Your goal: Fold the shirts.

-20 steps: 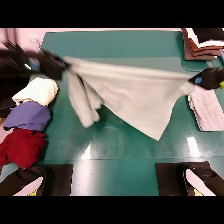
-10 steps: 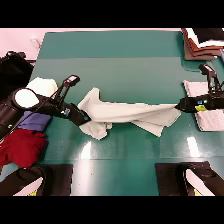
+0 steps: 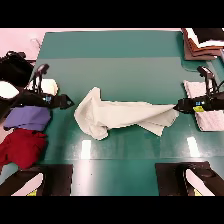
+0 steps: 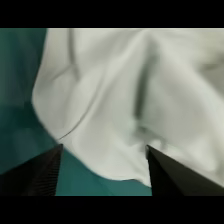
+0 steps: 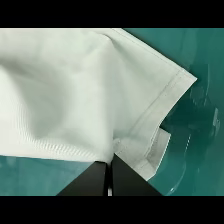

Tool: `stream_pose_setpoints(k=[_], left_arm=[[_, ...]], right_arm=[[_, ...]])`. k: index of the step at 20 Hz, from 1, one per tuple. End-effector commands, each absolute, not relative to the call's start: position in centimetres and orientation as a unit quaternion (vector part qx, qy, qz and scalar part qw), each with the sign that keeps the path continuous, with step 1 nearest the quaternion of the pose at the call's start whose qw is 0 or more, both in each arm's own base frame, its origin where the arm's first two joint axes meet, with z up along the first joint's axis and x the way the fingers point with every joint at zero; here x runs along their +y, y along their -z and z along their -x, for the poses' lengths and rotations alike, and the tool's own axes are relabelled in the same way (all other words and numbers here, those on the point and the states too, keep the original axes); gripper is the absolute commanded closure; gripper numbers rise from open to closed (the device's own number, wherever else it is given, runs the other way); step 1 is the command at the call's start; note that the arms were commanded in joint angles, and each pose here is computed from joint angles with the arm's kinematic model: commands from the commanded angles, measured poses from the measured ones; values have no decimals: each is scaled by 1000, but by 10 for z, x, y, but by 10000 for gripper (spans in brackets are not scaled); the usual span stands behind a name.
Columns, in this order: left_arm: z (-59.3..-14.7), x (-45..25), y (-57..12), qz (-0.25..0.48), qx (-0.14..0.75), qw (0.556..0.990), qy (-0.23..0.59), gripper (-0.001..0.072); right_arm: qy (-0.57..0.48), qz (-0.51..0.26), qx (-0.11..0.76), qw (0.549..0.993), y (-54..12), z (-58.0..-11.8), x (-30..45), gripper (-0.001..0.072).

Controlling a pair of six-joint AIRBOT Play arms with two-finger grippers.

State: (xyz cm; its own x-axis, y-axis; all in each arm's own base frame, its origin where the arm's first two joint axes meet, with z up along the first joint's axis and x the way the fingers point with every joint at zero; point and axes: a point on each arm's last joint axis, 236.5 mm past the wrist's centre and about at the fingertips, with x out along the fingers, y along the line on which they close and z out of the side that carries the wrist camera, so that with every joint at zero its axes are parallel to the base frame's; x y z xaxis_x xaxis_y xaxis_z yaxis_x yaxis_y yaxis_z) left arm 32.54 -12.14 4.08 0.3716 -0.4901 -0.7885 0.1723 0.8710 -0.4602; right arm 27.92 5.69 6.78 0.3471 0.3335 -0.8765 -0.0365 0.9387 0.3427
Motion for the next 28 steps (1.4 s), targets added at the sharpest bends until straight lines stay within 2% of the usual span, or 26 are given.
stream_pose_setpoints(k=[1,5,8,9,10,11,12,15,18,20,23,26,28], left_arm=[[-313,-109,29,202,564,786,153,106],[-312,-138,73,200,576,777,158,106],[-328,-151,77,248,558,779,145,107],[-332,-152,74,251,553,781,146,180],[-337,-155,65,246,550,783,155,453],[-345,-157,53,239,542,789,165,648],[-357,-161,32,228,529,797,181,677],[-402,-166,-85,165,433,854,237,678],[-409,-149,-274,65,248,933,252,678],[-372,-135,-395,22,118,962,246,678],[-284,-123,-524,-5,-39,968,247,678],[-224,-116,-584,-17,-127,961,245,679],[-211,-113,-602,-12,-157,957,243,679]], right_arm=[[-113,-134,554,814,-69,-282,57,697],[-113,-134,554,814,-69,-282,57,697],[-114,-134,555,813,-69,-282,57,697],[-114,-134,555,813,-69,-282,57,697],[-114,-133,553,815,-70,-283,57,697],[-114,-131,548,818,-75,-285,56,697],[-115,-128,537,826,-85,-290,56,697],[-122,-110,473,866,-149,-310,54,697],[-133,-83,402,902,-229,-313,54,697],[-138,-63,353,923,-282,-306,55,697],[-142,-36,297,943,-341,-286,57,697],[-109,-16,285,952,-365,-267,43,697],[-87,-13,296,951,-368,-254,34,697]])
